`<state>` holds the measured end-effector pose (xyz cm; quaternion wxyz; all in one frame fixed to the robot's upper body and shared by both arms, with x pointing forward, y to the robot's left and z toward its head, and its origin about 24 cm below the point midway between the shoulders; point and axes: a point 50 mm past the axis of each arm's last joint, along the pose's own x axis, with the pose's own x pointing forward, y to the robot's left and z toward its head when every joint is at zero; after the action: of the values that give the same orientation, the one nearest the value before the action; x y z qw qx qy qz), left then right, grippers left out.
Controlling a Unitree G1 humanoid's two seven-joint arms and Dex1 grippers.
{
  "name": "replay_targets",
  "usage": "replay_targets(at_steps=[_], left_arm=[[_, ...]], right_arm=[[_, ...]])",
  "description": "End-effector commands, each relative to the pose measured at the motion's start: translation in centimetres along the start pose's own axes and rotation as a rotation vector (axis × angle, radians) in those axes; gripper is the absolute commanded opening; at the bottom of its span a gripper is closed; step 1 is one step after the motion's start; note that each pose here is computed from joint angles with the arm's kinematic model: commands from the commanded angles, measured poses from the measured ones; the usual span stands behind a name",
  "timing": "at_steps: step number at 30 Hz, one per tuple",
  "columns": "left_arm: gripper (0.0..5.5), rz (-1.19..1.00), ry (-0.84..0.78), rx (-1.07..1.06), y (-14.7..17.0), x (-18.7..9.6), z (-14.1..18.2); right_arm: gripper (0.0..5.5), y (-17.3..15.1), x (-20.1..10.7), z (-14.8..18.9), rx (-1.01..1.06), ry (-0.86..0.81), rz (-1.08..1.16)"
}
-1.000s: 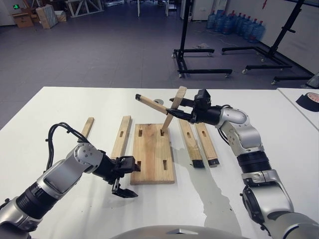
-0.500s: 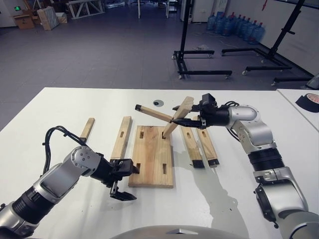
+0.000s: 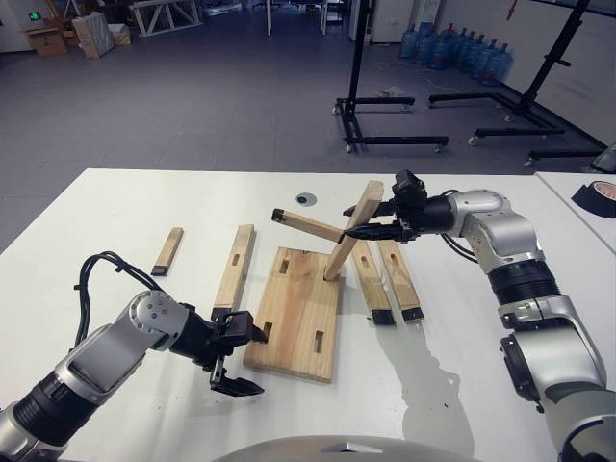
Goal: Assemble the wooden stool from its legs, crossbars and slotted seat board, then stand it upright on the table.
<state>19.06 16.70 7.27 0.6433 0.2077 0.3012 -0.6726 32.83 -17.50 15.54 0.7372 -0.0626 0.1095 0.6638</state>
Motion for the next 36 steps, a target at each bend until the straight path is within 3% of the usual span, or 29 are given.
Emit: replay_targets(at_steps=[1,6,11,20,27,36], left_arm=[[4.41,-0.018,0.008,-0.079,-0.5,0.2,-0.8],[4.41,-0.010,0.008,-0.092,-0.3,-0.1,-1.1],[4.41,0.013,0.005,-0.095,-0.1,0.1,-1.3],[4.41,0.053,-0.019,-0.088,0.3,0.5,-1.3],[4.41,0.067,-0.022,-0.083,0.6,0.7,-1.5],[4.41,0.062,-0.023,-0.067,0.8,1.0,-1.5]], right_arm=[[2.03,0.5,0.2,-4.9,0.162,0.184,0.021],[2.03,0.0,0.8,-6.0,0.190,0.243,-0.002],[2.03,-1.2,1.5,-4.0,0.188,0.286,0.040],[2.03,-2.4,2.9,-3.4,0.220,0.359,0.034],[2.03,-1.9,4.2,-5.1,0.188,0.498,0.097],[2.04,-2.1,4.2,-5.1,0.158,0.463,0.079]])
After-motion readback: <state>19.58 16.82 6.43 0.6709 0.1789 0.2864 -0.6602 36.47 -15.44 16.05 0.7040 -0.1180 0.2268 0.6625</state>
